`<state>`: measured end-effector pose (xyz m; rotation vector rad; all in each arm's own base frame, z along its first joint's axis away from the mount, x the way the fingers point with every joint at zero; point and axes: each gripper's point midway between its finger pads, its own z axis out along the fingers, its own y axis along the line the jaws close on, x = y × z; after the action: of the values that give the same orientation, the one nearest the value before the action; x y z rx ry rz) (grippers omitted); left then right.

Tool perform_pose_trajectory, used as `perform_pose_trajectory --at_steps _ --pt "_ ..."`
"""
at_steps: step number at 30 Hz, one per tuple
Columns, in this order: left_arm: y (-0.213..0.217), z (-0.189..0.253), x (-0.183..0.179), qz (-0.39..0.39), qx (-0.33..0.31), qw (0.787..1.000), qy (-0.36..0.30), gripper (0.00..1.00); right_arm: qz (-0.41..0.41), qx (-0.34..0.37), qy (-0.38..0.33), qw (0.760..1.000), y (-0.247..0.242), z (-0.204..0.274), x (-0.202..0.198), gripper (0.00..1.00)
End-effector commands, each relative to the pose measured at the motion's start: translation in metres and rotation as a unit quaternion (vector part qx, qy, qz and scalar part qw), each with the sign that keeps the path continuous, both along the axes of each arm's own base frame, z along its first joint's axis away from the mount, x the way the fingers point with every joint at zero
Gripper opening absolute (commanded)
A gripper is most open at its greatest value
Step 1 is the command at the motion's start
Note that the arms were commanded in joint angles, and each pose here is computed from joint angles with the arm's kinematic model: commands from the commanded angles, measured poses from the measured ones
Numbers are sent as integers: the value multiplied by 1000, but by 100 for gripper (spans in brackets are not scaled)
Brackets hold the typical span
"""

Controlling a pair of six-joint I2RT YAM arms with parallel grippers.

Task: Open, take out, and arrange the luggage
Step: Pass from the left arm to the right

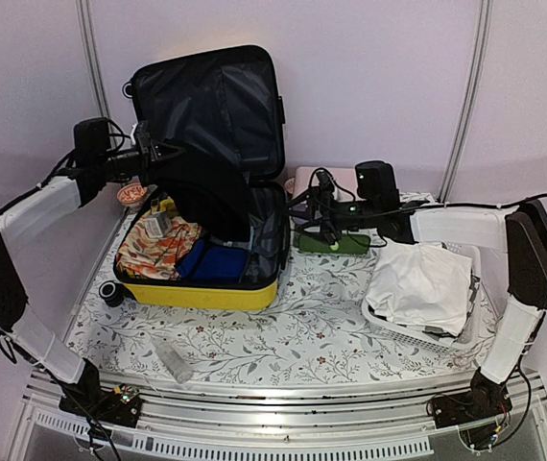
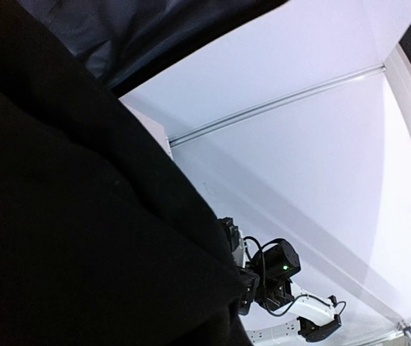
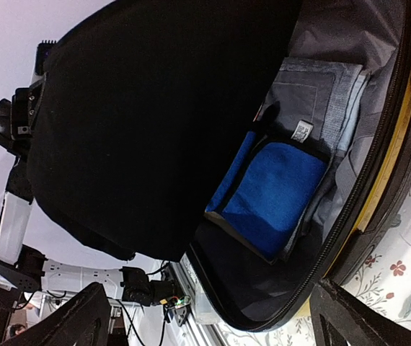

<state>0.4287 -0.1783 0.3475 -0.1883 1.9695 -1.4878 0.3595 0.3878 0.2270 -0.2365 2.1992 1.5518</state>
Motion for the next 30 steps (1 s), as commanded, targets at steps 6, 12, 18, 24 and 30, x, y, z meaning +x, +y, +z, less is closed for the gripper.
perform_pose_trajectory --at_steps 6,12,18,24,30 --pt "-39 95 -34 -48 -46 986 -154 0 48 39 20 998 19 37 -35 98" --pt "-37 95 -29 -31 -36 986 -161 0 60 -107 -76 990 32 11 -73 98" --pt "-50 99 -32 -46 -43 984 -167 0 72 -65 -54 994 28 6 -91 99" --pt "-67 101 -38 -59 -51 982 -170 0 15 -55 -50 997 -1 15 -79 100" --pt "-94 107 -45 -79 -80 977 -182 0 -28 -36 -23 999 -41 26 -67 99"
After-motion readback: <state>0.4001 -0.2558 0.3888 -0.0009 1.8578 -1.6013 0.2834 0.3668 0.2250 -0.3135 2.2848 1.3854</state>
